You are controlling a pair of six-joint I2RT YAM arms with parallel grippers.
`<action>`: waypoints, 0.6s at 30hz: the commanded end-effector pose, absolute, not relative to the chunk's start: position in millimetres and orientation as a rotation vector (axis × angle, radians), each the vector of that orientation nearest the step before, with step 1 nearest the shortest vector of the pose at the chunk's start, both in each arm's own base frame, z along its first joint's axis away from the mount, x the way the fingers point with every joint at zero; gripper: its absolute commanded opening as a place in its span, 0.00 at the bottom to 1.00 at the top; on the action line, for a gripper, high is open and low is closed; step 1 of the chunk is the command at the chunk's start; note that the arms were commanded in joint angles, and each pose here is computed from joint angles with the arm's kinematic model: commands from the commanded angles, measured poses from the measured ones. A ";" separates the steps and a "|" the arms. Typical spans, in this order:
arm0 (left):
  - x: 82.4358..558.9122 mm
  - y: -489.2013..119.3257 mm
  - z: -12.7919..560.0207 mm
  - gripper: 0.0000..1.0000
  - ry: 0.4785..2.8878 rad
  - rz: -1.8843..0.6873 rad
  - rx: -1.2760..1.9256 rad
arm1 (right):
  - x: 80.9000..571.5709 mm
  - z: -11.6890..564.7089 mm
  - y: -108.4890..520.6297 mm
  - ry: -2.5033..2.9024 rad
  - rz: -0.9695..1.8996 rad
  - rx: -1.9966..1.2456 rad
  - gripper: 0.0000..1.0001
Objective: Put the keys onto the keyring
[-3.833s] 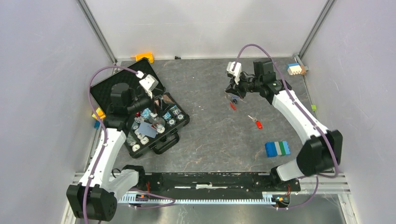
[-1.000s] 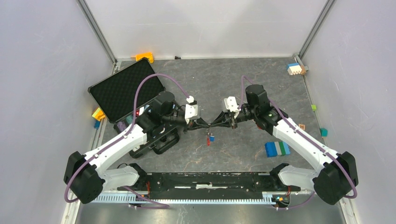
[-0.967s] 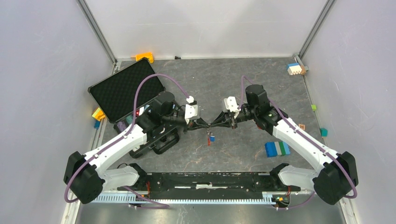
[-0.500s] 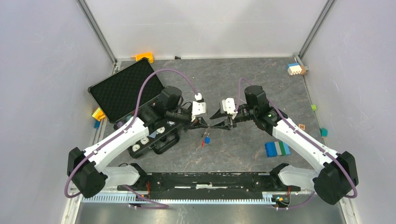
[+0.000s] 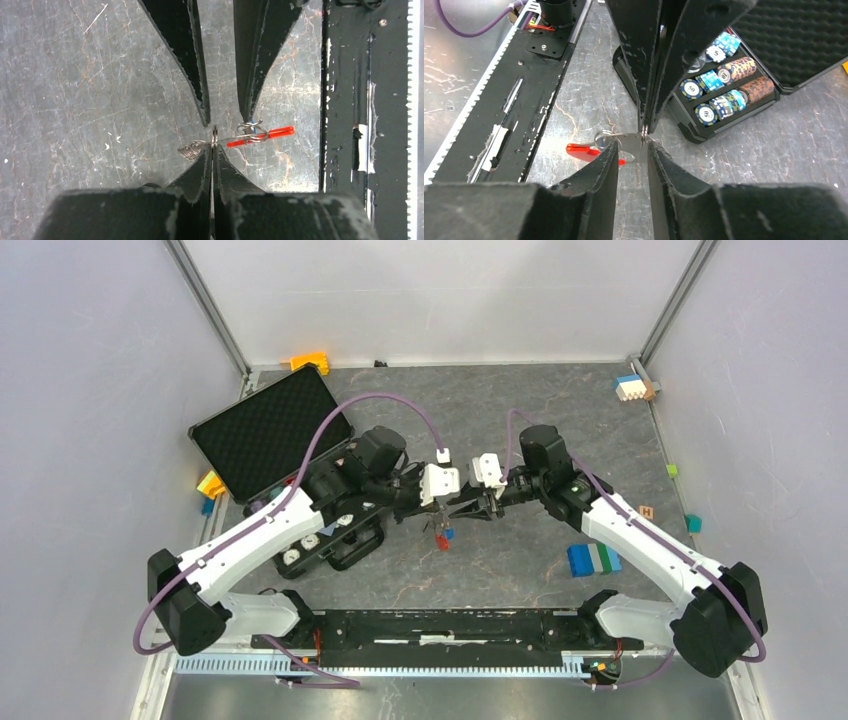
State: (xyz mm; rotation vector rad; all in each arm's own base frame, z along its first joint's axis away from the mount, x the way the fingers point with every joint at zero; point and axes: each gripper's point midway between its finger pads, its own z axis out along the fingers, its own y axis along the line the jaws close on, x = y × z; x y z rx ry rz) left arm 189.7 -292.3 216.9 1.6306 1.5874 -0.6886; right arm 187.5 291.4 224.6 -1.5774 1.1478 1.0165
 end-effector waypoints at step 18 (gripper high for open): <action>187.1 -303.5 234.7 0.02 1.504 -0.646 1.665 | 195.1 231.2 304.0 1.150 1.019 -1.541 0.24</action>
